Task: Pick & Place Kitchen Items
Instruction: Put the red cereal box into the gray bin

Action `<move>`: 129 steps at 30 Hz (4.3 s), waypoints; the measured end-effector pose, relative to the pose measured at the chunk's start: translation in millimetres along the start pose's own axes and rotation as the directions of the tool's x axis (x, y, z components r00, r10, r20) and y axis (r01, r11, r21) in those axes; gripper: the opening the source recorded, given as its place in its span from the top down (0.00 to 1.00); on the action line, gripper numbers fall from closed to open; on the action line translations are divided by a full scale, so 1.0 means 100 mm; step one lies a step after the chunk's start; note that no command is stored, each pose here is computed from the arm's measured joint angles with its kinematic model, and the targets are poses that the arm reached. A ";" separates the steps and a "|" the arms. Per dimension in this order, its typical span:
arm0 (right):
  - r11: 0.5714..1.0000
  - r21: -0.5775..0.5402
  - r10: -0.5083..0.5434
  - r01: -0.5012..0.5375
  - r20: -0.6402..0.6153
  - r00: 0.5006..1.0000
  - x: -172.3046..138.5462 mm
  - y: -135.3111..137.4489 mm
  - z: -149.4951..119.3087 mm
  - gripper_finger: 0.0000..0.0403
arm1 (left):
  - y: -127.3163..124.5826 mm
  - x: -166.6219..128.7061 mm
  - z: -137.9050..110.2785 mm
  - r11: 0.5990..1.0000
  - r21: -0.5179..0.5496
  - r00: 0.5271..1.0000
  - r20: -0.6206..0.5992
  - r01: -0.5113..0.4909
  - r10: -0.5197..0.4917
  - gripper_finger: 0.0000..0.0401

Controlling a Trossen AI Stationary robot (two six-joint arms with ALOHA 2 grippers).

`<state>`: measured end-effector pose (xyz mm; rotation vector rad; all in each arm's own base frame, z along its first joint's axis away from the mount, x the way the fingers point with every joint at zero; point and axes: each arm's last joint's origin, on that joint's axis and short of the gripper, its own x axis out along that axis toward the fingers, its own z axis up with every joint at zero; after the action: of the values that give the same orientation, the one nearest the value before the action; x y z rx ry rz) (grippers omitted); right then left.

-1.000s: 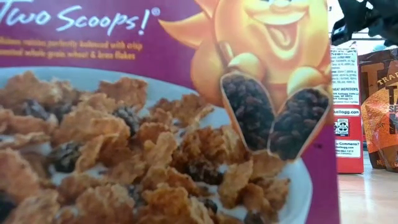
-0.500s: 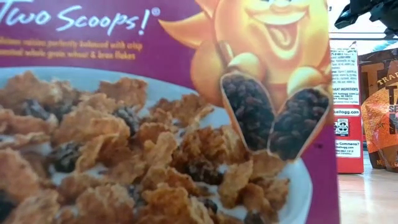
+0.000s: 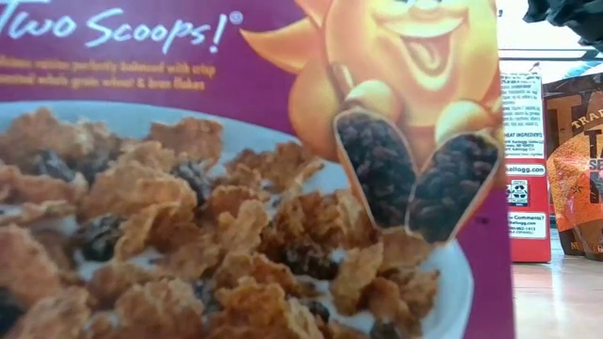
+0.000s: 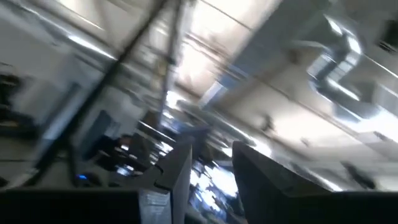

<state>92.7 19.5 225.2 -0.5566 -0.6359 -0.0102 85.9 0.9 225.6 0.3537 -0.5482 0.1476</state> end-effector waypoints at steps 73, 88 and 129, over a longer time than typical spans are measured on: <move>0.305 0.621 0.904 -0.723 -0.428 0.013 1.62 1.05 -0.89 0.79 | -0.02 0.99 0.04 0.989 -0.129 0.857 -0.500 0.066 -0.123 0.46; 0.480 0.552 0.835 -0.682 -0.526 0.162 1.71 0.79 -0.63 0.99 | -0.02 0.98 0.03 0.990 -0.124 0.854 -0.506 0.062 -0.117 0.46; 0.848 -0.280 -0.221 0.450 -0.958 -0.181 0.24 -0.07 -0.65 0.95 | -0.02 0.98 0.02 0.990 -0.124 0.849 -0.515 0.064 -0.120 0.46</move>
<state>146.8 -14.8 199.1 -0.0301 0.8312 -0.8817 167.9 2.6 279.0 0.2237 0.0045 0.1156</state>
